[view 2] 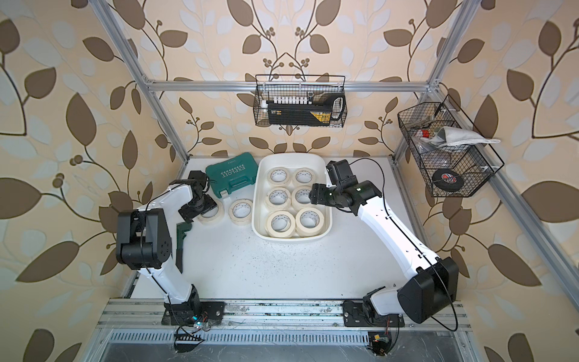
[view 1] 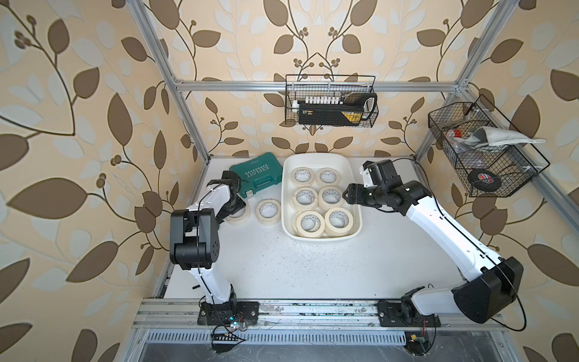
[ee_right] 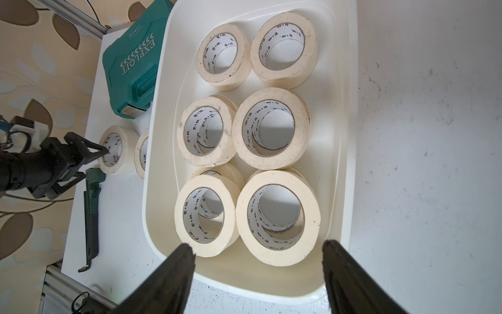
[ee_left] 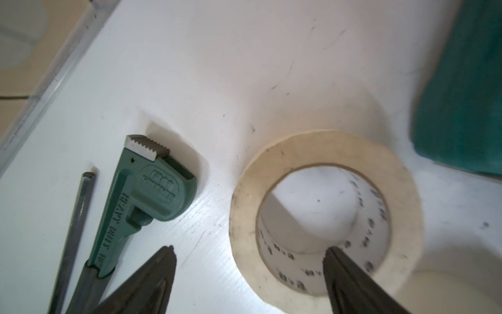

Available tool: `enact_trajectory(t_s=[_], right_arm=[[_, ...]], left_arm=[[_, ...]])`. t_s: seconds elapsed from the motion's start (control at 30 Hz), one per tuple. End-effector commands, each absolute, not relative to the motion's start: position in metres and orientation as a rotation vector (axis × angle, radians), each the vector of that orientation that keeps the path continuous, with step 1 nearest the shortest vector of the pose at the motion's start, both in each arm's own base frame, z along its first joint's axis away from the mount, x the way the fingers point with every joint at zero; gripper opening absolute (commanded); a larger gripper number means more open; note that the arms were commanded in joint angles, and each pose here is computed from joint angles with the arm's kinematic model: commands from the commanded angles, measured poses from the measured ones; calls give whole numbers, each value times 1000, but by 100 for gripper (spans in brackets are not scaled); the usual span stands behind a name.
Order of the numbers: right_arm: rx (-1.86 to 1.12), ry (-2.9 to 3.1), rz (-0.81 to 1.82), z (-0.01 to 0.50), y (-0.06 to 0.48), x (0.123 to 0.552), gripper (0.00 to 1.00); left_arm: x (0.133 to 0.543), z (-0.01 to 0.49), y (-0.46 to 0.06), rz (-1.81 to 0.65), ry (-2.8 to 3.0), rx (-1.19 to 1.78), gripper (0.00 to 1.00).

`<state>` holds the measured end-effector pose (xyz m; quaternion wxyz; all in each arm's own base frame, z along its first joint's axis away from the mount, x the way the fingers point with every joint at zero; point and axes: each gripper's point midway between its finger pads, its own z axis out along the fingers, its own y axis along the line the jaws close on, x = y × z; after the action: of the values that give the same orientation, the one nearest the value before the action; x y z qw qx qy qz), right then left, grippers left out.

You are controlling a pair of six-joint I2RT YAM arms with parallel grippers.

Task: Take out the art tape in the storage box
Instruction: Place the art tape at the center of the board, then pick up the art tape from the storage box.

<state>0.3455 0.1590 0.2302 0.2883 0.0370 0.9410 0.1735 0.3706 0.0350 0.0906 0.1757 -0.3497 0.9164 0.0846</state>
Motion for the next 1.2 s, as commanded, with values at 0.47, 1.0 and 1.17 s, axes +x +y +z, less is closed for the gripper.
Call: enact_trajectory(t_s=[0.47, 1.0, 1.17], right_arm=[[58, 2650, 437, 178, 174, 387, 76], [115, 2738, 229, 131, 172, 439, 72], [132, 2749, 202, 117, 170, 451, 69]], left_arm=[[341, 218, -86, -261, 2496, -496, 99], [318, 262, -113, -540, 2400, -329, 99], [317, 258, -114, -543, 2412, -328, 99]])
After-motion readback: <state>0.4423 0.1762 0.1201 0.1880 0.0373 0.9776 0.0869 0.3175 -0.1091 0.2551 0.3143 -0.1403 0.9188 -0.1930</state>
